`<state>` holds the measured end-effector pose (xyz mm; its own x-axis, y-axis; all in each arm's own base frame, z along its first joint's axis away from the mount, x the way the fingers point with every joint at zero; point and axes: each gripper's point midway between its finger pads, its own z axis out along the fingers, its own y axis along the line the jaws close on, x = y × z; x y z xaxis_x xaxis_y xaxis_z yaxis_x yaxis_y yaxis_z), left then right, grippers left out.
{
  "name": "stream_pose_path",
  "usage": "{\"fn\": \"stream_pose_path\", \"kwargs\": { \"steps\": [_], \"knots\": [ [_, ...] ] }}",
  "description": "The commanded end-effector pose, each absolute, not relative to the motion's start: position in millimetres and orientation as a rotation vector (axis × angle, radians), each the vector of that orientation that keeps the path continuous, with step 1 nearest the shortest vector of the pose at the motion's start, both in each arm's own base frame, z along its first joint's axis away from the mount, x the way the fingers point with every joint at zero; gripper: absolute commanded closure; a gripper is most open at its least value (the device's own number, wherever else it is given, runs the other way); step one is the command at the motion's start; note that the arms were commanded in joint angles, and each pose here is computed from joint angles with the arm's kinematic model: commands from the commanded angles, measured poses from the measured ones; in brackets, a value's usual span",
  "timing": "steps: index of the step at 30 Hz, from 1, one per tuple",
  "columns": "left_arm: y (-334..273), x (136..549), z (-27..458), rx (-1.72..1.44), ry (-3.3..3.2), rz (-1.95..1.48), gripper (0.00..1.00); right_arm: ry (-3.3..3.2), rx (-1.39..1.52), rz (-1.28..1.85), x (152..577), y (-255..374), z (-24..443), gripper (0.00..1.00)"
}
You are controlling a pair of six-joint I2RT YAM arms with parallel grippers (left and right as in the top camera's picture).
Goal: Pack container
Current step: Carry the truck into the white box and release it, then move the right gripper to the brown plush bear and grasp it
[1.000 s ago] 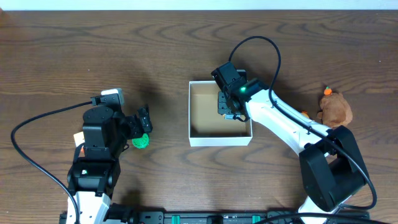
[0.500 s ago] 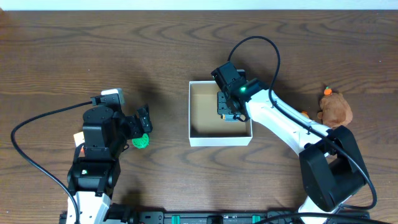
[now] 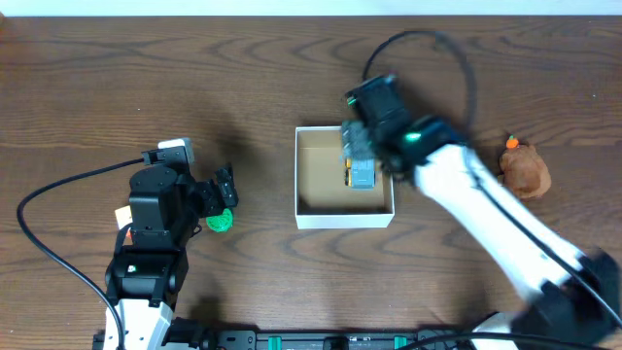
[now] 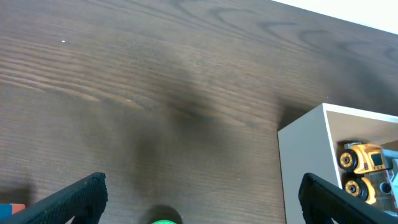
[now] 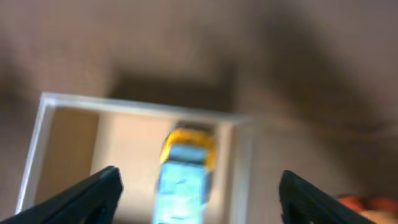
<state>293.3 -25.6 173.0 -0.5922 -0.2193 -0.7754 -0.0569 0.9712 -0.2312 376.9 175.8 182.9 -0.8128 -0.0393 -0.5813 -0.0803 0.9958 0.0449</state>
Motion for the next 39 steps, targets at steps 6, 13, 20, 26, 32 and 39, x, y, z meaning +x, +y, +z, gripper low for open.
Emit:
{"fn": "stream_pose_path", "kwargs": {
  "steps": [6,13,20,26,32,39],
  "knots": [
    [-25.2,296.2,181.4,-0.206,2.182,-0.231,0.02,2.427,-0.050,-0.223,391.8,-5.5,246.5,0.01],
    [-25.2,296.2,181.4,-0.206,2.182,-0.231,0.02,2.567,-0.084,-0.366,377.1,-119.1,213.5,0.01],
    [-25.2,296.2,181.4,-0.206,2.182,-0.231,0.02,2.799,-0.059,-0.281,364.2,-146.8,143.3,0.01],
    [-25.2,296.2,181.4,-0.206,2.182,-0.231,0.02,2.981,-0.083,-0.195,357.8,-143.7,82.6,0.06],
    [-25.2,296.2,181.4,-0.206,2.182,-0.231,0.02,3.083,-0.077,-0.137,348.1,-139.1,53.3,0.16],
    [-25.2,296.2,181.5,-0.206,2.182,-0.231,0.02,3.084,-0.079,-0.122,348.2,-137.5,51.6,0.55]
  ]
}}
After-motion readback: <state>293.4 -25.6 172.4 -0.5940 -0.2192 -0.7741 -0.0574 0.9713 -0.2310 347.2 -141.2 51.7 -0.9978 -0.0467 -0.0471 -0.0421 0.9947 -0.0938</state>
